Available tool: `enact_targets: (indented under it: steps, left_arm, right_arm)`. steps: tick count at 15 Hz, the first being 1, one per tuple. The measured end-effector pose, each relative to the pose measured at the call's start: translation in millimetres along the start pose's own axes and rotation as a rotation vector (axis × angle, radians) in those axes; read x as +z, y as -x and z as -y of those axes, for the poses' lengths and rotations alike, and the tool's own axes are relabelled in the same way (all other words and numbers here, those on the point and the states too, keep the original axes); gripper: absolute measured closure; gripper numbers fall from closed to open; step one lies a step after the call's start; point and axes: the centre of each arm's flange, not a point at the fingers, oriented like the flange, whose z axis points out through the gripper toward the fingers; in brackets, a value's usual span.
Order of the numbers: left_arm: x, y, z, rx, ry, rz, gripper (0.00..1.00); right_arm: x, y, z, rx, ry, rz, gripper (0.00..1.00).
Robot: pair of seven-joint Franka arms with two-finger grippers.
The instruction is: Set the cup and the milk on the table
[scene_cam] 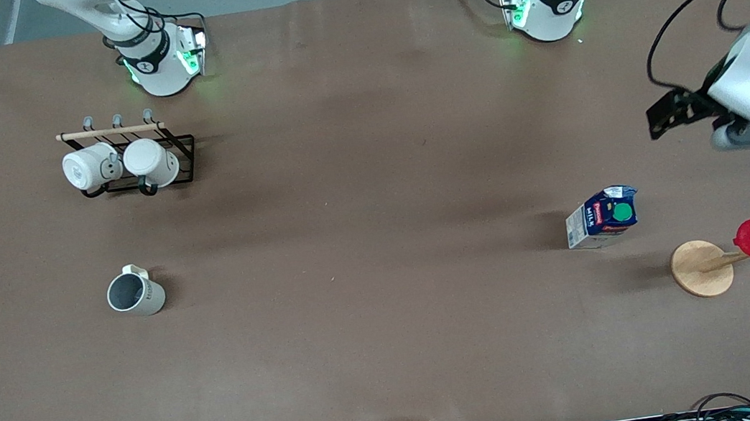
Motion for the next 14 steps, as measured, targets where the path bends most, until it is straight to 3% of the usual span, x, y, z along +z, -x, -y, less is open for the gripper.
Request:
enact_targets:
  steps: [5, 14]
  left_arm:
    - [84.6, -7.1, -5.0, 0.015, 0.007, -0.006, 0.0]
    - [165.6, -31.8, -6.1, 0.072, 0.027, -0.044, 0.03]
  right_arm:
    - [133.5, -56.9, -3.2, -0.074, 0.008, -0.011, 0.0]
    - [306.5, -96.0, -18.9, -0.233, 0.031, -0.047, 0.0]
